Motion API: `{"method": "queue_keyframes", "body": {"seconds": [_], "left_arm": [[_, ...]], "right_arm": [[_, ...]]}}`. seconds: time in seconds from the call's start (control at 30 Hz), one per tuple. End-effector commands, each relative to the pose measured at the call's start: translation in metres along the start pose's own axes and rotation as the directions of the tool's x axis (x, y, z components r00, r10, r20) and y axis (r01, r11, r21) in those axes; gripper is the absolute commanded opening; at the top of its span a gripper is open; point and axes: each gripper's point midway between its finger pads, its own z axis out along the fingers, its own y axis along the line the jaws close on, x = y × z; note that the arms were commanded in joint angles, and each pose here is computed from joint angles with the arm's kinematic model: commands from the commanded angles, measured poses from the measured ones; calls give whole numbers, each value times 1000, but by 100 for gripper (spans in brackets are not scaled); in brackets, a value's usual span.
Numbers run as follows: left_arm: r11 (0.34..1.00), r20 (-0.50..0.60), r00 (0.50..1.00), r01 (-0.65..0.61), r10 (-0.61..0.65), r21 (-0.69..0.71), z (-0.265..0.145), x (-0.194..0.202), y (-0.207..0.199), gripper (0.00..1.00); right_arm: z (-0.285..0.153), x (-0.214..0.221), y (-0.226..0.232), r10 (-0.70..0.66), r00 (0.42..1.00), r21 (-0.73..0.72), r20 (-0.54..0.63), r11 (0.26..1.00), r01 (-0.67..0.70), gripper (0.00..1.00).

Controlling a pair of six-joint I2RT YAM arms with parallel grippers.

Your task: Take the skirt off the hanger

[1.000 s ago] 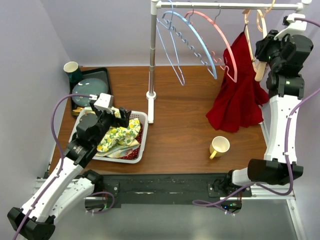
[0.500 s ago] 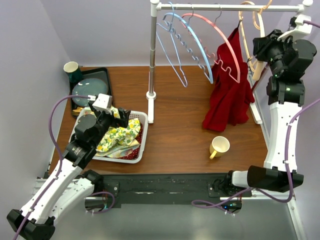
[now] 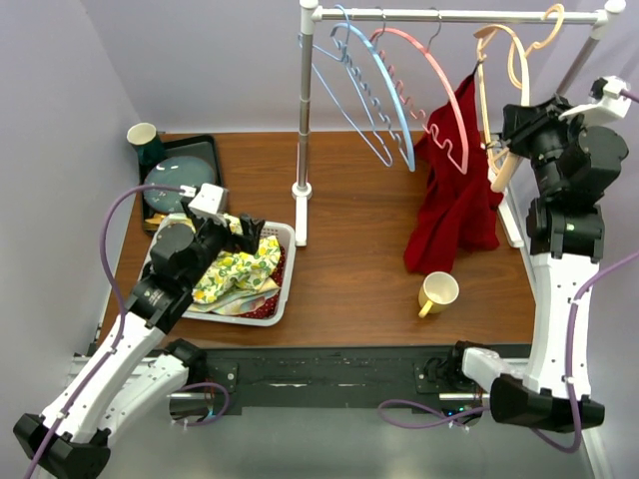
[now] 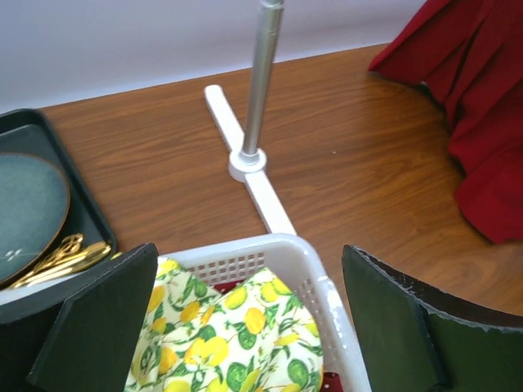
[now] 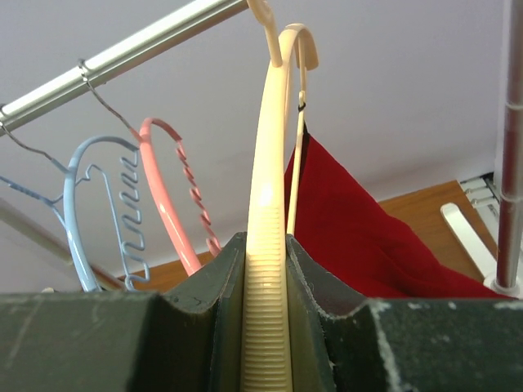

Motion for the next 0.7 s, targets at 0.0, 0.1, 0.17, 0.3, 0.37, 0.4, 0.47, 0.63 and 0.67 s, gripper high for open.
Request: {"method": "queue_keyframes", "body": {"seconds": [0.0, 0.1, 0.17, 0.3, 0.37, 0.4, 0.47, 0.63, 0.67], "left_arm": [[982, 88, 996, -17, 1, 189, 1, -53, -38, 100], [956, 126, 991, -3, -35, 292, 0, -77, -61, 100], [939, 175, 982, 3, -67, 344, -1, -96, -75, 100], [904, 236, 967, -17, -93, 426, -1, -120, -114, 100], [895, 245, 965, -27, -93, 446, 7, -127, -131, 100], [874, 242, 966, -34, -97, 484, 5, -126, -148, 100], [870, 259, 962, -51, -89, 490, 15, -131, -166, 99], [830, 336, 939, -132, -70, 542, 15, -128, -232, 98], [826, 361, 929, -136, -86, 547, 21, -129, -245, 98]], "right_arm": [[-25, -47, 12, 48, 984, 9, 173, 999, -50, 0], [-36, -46, 6, 42, 986, 57, 162, 997, -51, 0], [-44, -45, 3, 57, 986, 77, 159, 995, -70, 0], [-51, -36, 5, 100, 985, 67, 140, 992, -110, 0], [-53, -29, 3, 121, 984, 71, 131, 989, -131, 0], [-54, -26, 4, 128, 984, 66, 121, 988, -137, 0], [-58, -18, 4, 152, 983, 64, 101, 985, -158, 0], [-71, -18, 12, 233, 968, 43, 97, 970, -238, 0], [-73, -19, 13, 241, 966, 40, 94, 969, -245, 0]]}}
